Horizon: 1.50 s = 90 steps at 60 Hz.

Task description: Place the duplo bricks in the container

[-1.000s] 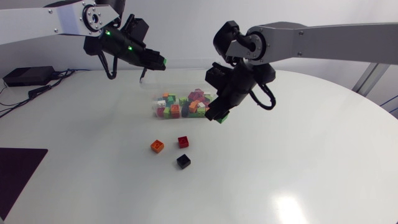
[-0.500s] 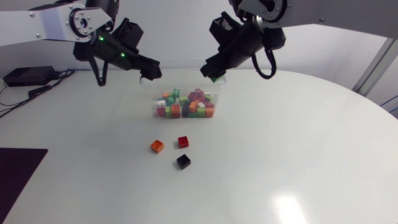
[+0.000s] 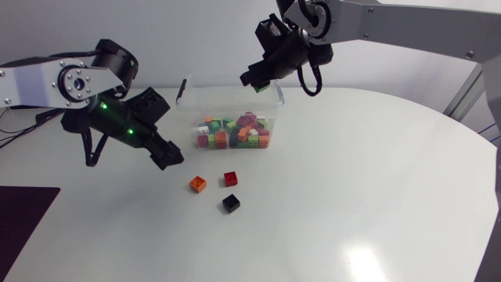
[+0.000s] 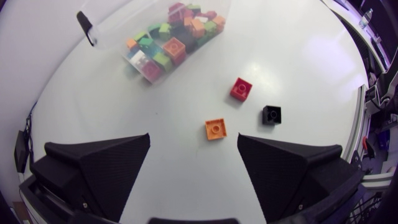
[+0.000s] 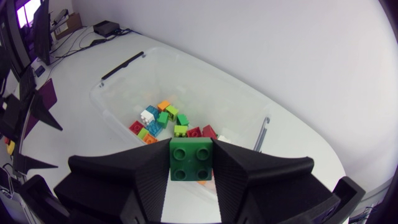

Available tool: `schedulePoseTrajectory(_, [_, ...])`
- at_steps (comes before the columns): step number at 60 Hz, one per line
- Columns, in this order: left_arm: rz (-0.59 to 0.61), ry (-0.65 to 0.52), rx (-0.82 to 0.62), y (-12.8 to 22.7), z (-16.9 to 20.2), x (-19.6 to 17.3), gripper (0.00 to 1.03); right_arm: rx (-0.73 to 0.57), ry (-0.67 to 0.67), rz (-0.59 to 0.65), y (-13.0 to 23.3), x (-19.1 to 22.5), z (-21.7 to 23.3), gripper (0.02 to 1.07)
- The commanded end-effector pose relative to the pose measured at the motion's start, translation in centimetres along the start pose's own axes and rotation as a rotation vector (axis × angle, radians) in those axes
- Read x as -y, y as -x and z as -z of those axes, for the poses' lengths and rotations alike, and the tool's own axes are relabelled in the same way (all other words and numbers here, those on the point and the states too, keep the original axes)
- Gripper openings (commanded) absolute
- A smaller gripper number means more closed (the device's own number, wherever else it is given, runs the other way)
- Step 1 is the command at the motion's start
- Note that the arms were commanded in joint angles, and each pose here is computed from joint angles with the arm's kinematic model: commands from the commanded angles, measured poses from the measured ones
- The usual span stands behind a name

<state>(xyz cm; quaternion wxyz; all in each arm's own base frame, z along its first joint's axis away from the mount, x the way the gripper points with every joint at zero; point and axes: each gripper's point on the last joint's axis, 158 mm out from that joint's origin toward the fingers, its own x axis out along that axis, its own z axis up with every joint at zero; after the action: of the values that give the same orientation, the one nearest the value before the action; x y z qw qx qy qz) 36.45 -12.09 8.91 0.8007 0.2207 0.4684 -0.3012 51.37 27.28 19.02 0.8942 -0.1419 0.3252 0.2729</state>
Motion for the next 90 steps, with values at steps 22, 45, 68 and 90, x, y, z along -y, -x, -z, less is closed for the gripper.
schedulePoseTrajectory(22, [0.062, -0.049, -0.136, -4.3, 5.6, 3.3, 0.98, 0.254, -0.043, 0.041, 0.2, 1.7, -6.8, 0.25])
schedulePoseTrajectory(45, [0.037, -0.043, -0.193, -8.5, 4.9, 4.3, 0.98, 0.291, -0.049, 0.107, 0.1, 2.2, -8.2, 1.03])
schedulePoseTrajectory(68, [-0.024, 0.049, -0.188, -11.0, 1.9, 2.5, 0.93, 0.170, -0.052, 0.081, 5.7, 1.0, -0.4, 1.03])
schedulePoseTrajectory(90, [-0.017, 0.073, -0.228, -13.1, 2.1, 3.3, 0.59, 0.001, -0.111, 0.048, 5.7, -1.6, 9.1, 1.02])
